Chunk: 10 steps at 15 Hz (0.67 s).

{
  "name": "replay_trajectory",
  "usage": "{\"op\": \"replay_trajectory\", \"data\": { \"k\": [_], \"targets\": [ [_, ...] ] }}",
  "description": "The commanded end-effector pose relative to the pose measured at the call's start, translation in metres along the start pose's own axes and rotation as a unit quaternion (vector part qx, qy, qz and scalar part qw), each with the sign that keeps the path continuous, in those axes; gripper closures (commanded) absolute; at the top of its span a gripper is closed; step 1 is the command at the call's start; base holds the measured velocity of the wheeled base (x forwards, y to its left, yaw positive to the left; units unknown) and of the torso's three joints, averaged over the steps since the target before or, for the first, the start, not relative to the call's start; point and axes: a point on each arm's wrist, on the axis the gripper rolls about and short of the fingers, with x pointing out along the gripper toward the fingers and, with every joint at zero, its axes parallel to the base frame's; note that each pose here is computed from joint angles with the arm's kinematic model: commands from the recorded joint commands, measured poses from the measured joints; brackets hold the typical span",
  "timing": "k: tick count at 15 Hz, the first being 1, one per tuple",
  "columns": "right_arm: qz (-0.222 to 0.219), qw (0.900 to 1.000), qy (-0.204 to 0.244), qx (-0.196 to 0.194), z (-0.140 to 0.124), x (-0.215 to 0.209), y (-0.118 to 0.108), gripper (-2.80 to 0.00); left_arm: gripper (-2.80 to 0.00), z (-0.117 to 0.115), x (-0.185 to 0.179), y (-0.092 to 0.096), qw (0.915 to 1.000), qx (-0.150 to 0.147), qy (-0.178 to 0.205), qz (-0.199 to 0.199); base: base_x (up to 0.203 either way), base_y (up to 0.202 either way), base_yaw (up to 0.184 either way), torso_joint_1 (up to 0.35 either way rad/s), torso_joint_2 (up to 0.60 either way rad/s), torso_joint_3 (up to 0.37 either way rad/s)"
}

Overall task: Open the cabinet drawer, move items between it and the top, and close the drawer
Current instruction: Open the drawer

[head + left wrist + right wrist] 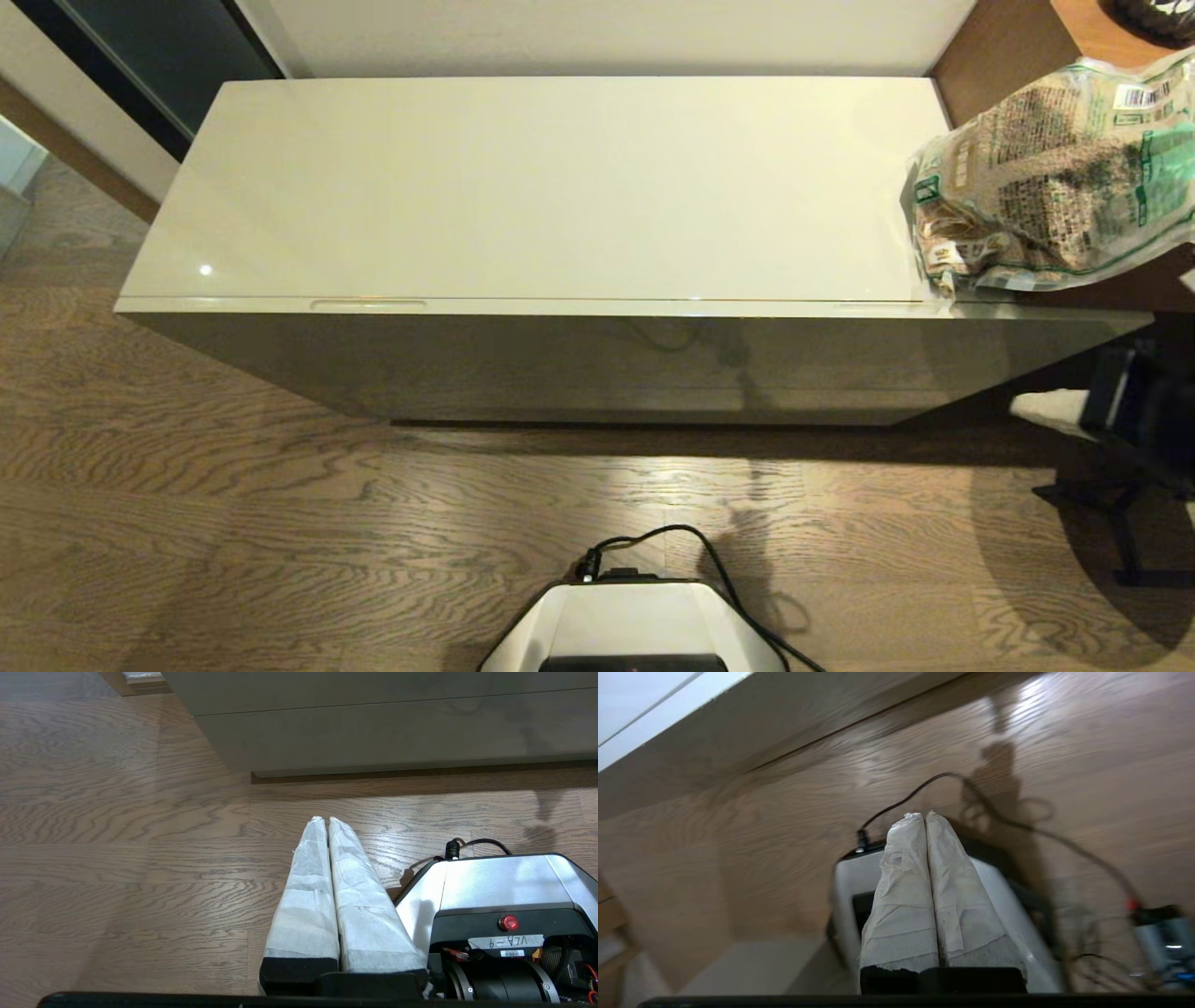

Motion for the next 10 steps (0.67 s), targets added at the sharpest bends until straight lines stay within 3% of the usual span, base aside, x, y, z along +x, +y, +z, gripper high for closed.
{"op": "replay_trajectory", "data": {
  "k": [1,6,8,10],
  "targets": [
    [0.000,1.000,0.028,0.010,-0.006,0.041,0.005,0.00,0.00,0.000,0.000,0.000,1.0000,0.000,0.000,0.000,0.000,0.000,0.000,0.000,0.00,0.000],
    [0.027,0.998,-0.012,0.063,0.010,0.044,0.016,0.00,0.00,0.000,0.000,0.000,1.0000,0.000,0.000,0.000,0.000,0.000,0.000,0.000,0.00,0.000],
    [0.017,0.996,-0.015,0.088,0.013,0.056,0.017,0.00,0.00,0.000,0.000,0.000,1.0000,0.000,0.000,-0.001,0.000,0.000,0.000,0.000,0.00,0.000],
    [-0.007,0.994,-0.049,0.098,0.018,0.070,0.019,0.00,0.00,0.000,0.000,0.000,1.0000,0.000,0.000,0.000,0.000,0.000,0.000,0.000,0.00,0.000]
  ]
}}
